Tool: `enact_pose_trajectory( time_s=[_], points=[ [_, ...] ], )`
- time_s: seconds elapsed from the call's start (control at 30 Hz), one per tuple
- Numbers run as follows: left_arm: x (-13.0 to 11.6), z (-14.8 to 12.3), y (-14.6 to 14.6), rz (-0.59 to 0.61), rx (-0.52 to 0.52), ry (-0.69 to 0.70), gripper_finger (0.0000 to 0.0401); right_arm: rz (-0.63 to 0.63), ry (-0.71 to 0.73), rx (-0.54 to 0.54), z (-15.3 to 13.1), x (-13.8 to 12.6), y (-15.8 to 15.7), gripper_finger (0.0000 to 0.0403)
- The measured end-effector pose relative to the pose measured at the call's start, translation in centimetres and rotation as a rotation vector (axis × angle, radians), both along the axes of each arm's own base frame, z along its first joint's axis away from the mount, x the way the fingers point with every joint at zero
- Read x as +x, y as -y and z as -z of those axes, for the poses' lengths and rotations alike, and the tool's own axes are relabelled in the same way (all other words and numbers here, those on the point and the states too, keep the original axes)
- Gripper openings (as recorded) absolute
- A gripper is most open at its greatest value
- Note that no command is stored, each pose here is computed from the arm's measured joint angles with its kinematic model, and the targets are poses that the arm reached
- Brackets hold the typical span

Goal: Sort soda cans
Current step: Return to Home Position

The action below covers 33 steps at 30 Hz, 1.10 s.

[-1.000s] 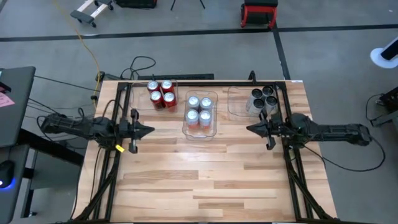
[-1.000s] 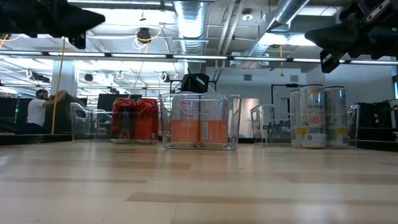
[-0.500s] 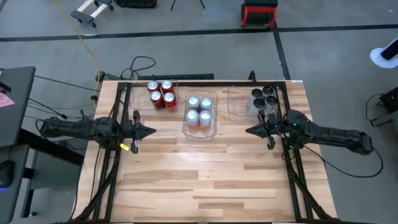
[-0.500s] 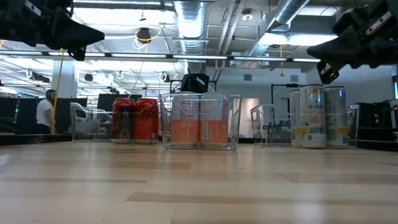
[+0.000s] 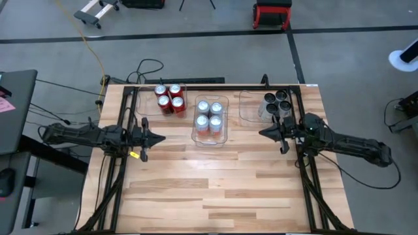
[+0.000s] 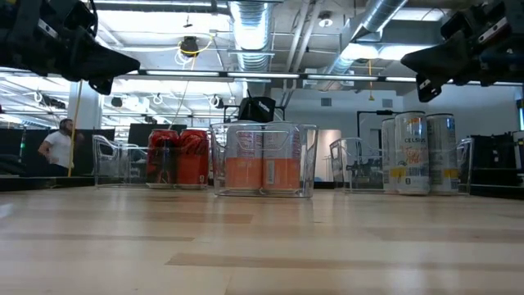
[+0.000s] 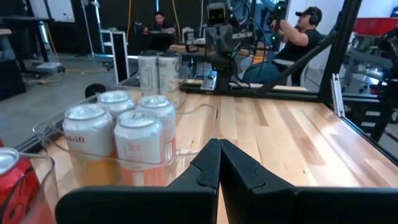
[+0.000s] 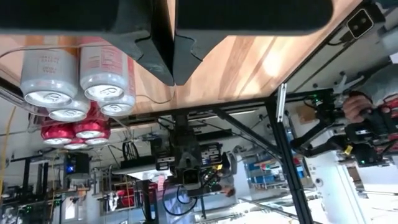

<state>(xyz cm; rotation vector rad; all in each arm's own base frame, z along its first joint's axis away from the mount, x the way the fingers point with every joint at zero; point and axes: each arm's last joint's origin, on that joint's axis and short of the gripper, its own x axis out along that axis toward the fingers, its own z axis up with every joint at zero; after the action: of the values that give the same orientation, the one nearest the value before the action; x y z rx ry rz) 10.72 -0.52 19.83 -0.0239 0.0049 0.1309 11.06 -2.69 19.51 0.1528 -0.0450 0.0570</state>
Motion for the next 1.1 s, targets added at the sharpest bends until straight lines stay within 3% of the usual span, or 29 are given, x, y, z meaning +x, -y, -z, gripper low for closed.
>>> enact_pose_trajectory(
  time_s=[0.37, 0.5, 0.7, 0.83, 1.1],
  points=[
    [-1.0, 0.8, -0.9, -0.075, -0.021, -0.059, 0.0, 0.018, -0.031, 0.007, 0.3, -0.1, 0.2, 0.0017],
    [-1.7, 0.4, -0.7, -0.018, -0.032, 0.001, 0.0, 0.032, -0.031, -0.005, 0.3, -0.1, 0.4, 0.0017],
    [-1.6, 1.5, -0.8, -0.037, -0.073, -0.008, 0.0, -0.025, -0.07, -0.023, 1.0, 0.0, 0.0, 0.0017],
    [-1.4, 2.1, -0.7, -0.028, -0.082, 0.013, 0.0, -0.054, -0.007, -0.019, 1.4, 0.0, -0.3, 0.0017],
    [-1.1, 2.5, -0.5, 0.033, -0.026, 0.05, 0.0, -0.04, 0.004, -0.016, 2.1, 0.0, -0.3, 0.0013]
  ],
)
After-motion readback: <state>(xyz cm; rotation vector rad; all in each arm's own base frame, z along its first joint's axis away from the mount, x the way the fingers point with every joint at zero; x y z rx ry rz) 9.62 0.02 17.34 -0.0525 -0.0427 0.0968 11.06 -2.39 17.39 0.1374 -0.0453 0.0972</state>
